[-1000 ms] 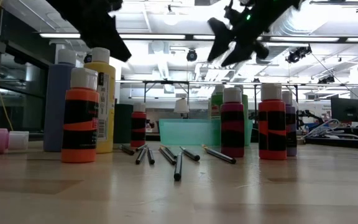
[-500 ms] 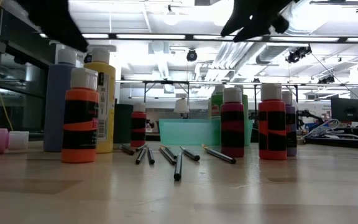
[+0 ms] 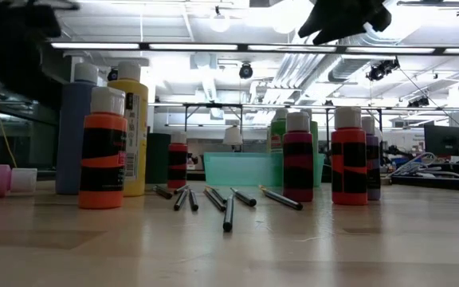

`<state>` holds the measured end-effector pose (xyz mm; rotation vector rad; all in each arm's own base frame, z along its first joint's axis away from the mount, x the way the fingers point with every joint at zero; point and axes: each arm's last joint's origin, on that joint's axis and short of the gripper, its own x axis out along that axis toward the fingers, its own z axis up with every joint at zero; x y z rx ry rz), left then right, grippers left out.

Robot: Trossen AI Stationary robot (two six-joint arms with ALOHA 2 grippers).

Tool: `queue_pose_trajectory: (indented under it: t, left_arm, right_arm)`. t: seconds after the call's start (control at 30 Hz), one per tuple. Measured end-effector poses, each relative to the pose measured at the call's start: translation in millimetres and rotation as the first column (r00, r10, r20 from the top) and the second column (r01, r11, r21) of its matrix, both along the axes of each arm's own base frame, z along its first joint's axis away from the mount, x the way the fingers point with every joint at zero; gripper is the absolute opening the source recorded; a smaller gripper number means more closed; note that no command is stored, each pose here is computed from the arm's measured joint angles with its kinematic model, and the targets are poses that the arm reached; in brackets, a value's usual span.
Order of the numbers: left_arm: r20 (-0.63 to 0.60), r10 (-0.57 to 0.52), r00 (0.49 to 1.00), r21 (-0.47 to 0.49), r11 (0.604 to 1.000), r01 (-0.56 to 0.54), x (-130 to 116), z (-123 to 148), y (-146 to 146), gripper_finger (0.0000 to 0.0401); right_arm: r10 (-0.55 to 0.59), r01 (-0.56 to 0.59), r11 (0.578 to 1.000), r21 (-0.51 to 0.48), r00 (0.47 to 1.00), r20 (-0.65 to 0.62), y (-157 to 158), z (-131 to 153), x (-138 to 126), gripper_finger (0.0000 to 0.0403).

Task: Pick & Place Paint Supplies
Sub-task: Put the large blue paint bottle into the green bin

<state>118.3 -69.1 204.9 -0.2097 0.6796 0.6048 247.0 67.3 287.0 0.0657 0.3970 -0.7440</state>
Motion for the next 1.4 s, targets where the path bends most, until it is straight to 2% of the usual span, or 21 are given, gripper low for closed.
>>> queue_pose_trajectory:
  t: [0.27, 0.43, 0.63, 1.13, 1.23, 1.4]
  left_arm:
    - [0.043, -0.073, 0.996, -0.011, 0.997, 0.073, -2.4, -33.1, -5.0, 0.0255]
    - [0.052, -0.175, 0.983, -0.007, 0.984, 0.176, -0.7, -51.3, -7.4, 0.0255]
    - [0.065, -0.259, 0.964, -0.002, 0.966, 0.260, 0.7, -60.1, -9.7, 0.0255]
    - [0.178, -0.334, 0.926, 0.020, 0.942, 0.336, 1.3, -76.9, -10.0, 0.0257]
    - [0.207, -0.343, 0.916, 0.024, 0.938, 0.345, 2.4, -76.6, -10.9, 0.0270]
    - [0.226, -0.354, 0.908, 0.080, 0.935, 0.344, 4.4, -73.3, -11.6, 0.0318]
  right_arm:
    - [0.020, -0.020, 1.000, 0.008, 1.000, 0.003, 6.2, -0.5, -2.2, 0.0242]
    - [0.021, -0.021, 1.000, 0.009, 1.000, 0.001, 6.1, -0.6, -2.3, 0.0242]
    - [0.022, -0.022, 1.000, 0.006, 1.000, -0.007, 6.0, -1.1, -2.7, 0.0242]
    - [0.022, -0.022, 1.000, 0.007, 1.000, -0.007, 6.0, -1.2, -2.6, 0.0242]
    - [0.022, -0.022, 1.000, 0.007, 1.000, -0.007, 6.1, -1.1, -2.5, 0.0242]
    - [0.022, -0.022, 1.000, 0.008, 1.000, -0.006, 6.1, -1.2, -2.5, 0.0242]
